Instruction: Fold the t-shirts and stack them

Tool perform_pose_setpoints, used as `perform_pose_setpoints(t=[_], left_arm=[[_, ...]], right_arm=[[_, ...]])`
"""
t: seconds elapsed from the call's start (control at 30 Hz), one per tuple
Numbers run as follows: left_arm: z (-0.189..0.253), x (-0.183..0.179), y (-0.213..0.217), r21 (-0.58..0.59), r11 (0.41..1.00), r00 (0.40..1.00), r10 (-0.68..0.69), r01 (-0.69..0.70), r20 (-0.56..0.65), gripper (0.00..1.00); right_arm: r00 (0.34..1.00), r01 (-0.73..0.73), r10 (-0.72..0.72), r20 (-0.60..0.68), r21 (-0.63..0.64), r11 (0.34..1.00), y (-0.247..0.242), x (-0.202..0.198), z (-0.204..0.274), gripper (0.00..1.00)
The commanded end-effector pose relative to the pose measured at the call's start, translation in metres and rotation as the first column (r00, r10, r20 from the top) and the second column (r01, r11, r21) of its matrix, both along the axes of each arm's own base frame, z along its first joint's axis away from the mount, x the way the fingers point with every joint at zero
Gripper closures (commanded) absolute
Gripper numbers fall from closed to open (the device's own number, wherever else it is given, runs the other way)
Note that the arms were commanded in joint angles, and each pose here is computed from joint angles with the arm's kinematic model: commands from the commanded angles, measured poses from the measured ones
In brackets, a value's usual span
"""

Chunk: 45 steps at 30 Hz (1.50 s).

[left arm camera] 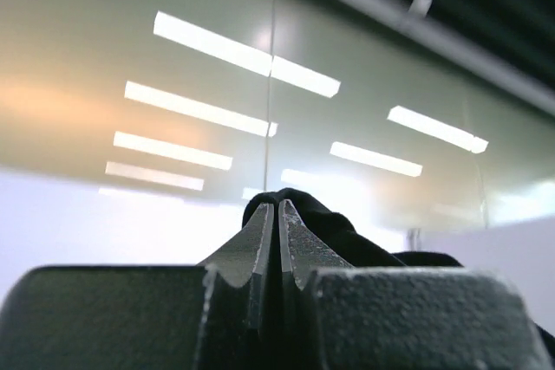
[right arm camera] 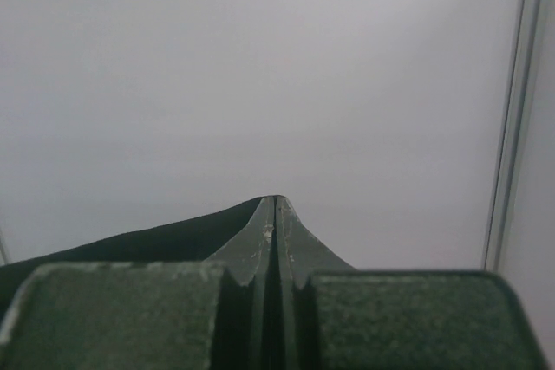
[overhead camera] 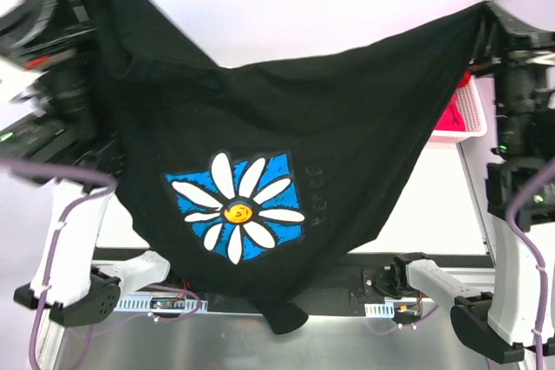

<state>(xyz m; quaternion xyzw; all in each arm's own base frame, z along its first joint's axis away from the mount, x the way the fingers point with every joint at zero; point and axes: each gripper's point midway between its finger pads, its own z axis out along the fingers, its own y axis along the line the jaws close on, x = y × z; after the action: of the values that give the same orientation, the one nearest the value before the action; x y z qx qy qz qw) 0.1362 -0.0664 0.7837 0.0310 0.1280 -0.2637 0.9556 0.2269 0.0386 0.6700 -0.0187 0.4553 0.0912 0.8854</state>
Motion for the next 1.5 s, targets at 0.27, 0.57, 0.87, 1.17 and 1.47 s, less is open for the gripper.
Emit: perform_pose_setpoints(t=[0.27,0.57,0.87,1.17,1.47], left_arm=[[-0.114,0.245,-0.041,0.029,0.997,0.965,0.071,-0.066,-0.254,1.0],[-0.067,0.287,-0.038,0.027,1.0,0.987,-0.002,0.006,-0.159,1.0],[-0.059,0.256,-0.034,0.021,0.988,0.984,-0.149,0.151,-0.098,1.0],[-0.165,0.212,-0.022,-0.042,0.985,0.954,-0.17,0.165,-0.248,1.0],[-0.263,0.107,-0.003,-0.066,0.99,0.85,-0.14,0.124,-0.508,1.0]], right_arm=[[0.983,0.032,-0.048,-0.177,-0.092,0.995,0.02,0.178,-0.099,1.0],[0.997,-0.021,0.015,-0.075,-0.085,0.996,0.022,0.226,-0.049,0.99],[0.999,-0.046,0.044,-0.028,-0.064,0.997,0.021,0.201,-0.037,0.99],[0.983,-0.032,0.026,-0.181,-0.032,0.999,0.011,0.153,-0.116,0.99],[0.904,0.02,-0.037,-0.426,-0.045,0.999,-0.005,0.088,-0.215,0.99]])
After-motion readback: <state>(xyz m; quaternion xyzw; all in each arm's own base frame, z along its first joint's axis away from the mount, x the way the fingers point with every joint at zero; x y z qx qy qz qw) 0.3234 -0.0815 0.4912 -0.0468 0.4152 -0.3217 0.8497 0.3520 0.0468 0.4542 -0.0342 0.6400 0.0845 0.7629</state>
